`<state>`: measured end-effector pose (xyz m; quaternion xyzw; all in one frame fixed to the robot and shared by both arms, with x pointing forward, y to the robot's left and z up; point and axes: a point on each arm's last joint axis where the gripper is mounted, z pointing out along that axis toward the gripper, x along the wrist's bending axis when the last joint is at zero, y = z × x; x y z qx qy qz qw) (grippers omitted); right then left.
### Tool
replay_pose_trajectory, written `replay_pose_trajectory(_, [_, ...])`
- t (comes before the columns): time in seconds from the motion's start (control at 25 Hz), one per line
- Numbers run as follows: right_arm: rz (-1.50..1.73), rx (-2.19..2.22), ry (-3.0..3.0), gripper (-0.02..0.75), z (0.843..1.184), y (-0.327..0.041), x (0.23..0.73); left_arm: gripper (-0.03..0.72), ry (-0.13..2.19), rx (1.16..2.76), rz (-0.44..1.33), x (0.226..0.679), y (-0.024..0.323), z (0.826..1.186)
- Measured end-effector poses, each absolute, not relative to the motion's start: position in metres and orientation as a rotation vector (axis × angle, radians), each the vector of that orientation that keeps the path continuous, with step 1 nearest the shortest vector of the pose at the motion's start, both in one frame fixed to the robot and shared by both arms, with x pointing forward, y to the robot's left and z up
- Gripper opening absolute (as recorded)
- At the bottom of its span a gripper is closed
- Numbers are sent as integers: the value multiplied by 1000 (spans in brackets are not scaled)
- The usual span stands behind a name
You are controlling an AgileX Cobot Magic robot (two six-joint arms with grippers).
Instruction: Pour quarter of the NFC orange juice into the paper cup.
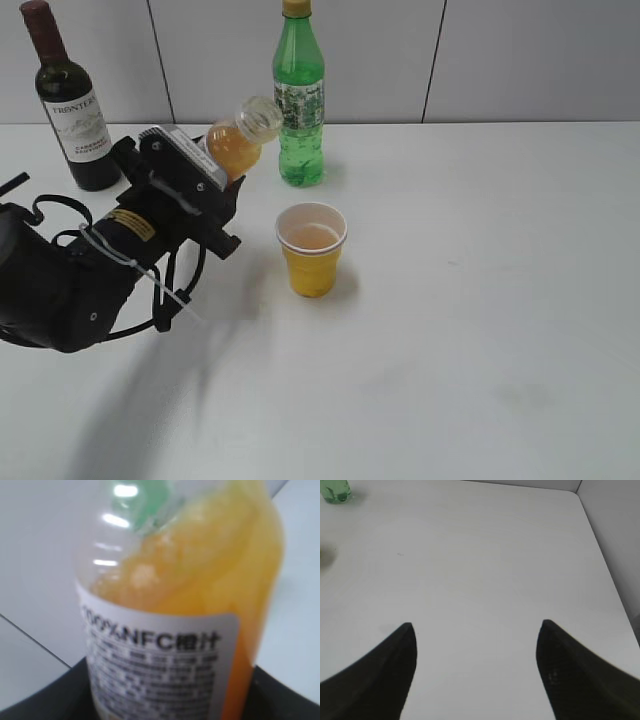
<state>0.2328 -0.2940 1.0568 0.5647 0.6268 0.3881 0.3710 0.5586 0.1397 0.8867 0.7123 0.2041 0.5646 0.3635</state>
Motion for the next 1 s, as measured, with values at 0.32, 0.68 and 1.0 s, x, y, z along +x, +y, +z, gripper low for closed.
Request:
replay_pose_trajectory(0.32, [995,1448,1607,591,1057,-294,233,445,798,1602,1106,562,144,887])
replay_pose_trajectory(0.68, [995,1448,1607,591,1057,-294,233,445,936,1405,987,598,186,899])
replay_pose_trajectory(1.0, [995,1448,1607,591,1057,-294,233,445,880,1343,1016,645,174,897])
